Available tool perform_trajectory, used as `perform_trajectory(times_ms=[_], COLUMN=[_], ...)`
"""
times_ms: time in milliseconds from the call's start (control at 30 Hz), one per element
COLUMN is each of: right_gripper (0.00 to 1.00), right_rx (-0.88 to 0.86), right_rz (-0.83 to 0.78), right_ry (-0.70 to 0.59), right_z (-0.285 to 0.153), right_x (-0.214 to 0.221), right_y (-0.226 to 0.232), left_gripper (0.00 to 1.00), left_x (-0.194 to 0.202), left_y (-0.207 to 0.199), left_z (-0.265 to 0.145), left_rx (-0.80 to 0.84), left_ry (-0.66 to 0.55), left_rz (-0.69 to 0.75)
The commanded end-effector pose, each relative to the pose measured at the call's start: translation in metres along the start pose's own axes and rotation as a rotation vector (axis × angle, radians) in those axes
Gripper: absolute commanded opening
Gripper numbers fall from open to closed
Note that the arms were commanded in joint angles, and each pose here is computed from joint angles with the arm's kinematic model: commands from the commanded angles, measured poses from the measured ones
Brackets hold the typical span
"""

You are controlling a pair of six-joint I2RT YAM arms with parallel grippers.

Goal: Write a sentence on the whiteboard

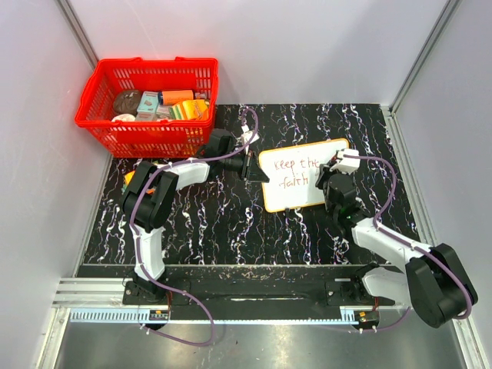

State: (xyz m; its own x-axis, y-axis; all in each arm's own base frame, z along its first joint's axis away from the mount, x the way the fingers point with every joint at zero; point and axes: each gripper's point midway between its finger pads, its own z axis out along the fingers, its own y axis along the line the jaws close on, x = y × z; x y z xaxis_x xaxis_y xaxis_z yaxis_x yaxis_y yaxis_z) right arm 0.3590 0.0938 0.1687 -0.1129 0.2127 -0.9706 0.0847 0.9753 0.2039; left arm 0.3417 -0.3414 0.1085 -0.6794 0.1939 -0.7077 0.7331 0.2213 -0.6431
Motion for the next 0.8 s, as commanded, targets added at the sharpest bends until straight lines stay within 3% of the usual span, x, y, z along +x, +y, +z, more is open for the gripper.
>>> perform_trajectory(times_ms=[0, 767], right_gripper=[0.0, 0.0], right_rx=[0.009, -0.038], right_rz=[0.043, 0.054], right_ry=[-0.068, 0.02], right_z=[0.007, 0.002], right_x=[-0.024, -0.002], right_y=[0.007, 0.014], left_gripper=[0.0, 0.0], left_x=[0.055, 0.054], left_y=[0.028, 0.028], left_z=[0.01, 0.01], left_rx=[-0.084, -0.086], left_ry=[0.118, 0.116], left_rz=[0.001, 0.003])
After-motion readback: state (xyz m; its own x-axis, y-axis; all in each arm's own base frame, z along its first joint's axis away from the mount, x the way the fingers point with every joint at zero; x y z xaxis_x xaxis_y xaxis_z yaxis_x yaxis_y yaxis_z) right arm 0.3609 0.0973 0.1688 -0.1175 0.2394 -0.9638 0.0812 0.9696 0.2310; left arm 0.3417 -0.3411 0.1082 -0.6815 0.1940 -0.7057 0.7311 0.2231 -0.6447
